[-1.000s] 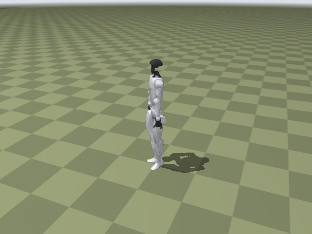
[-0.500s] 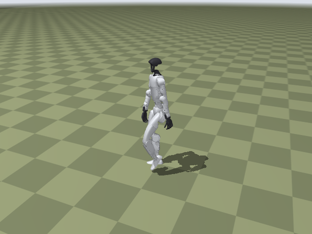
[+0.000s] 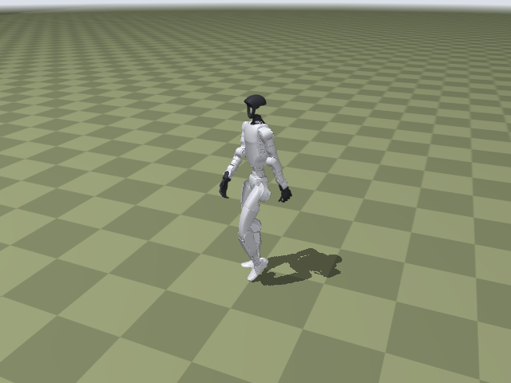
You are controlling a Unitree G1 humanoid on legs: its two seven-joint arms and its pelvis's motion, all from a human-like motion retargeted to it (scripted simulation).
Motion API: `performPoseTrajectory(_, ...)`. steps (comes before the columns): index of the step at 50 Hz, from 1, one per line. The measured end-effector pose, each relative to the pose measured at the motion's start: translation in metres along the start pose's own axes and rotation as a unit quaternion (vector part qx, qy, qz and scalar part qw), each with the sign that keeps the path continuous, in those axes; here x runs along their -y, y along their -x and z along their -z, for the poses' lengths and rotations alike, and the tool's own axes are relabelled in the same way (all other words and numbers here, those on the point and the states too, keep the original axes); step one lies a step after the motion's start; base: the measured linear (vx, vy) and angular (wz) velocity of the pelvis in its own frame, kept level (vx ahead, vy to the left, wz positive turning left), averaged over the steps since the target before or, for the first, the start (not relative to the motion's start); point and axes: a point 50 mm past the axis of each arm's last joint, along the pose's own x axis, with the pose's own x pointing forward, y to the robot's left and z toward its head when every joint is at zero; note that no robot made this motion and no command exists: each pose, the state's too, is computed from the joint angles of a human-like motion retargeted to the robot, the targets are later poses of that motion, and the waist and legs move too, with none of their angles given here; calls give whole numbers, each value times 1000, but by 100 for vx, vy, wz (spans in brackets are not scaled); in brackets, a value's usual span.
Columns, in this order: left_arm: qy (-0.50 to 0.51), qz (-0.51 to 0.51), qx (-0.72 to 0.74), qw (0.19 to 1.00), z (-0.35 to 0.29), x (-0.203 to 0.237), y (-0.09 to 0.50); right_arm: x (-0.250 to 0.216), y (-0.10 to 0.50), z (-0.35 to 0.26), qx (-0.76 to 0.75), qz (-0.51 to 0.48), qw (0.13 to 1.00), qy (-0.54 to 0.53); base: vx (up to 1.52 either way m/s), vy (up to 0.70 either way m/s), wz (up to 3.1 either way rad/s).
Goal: In place motions
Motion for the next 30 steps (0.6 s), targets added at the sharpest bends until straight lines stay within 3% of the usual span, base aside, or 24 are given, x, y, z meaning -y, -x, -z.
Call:
performPoseTrajectory(8,28,-20,27,999,-13,-9,4,-14,9,53,-92,-30,995,17,-3,12,53)
performPoseTrajectory(17,73,-53,112,990,-66,-15,19,27,41,106,-197,31,979,34,-22,13,-10)
performPoseTrajectory(23,75,-52,109,990,-74,-9,20,13,71,163,-294,29,954,-40,-9,2,13)
performPoseTrajectory(30,-25,-43,234,971,-168,24,53,-5,130,229,-433,38,891,-130,-19,2,24)
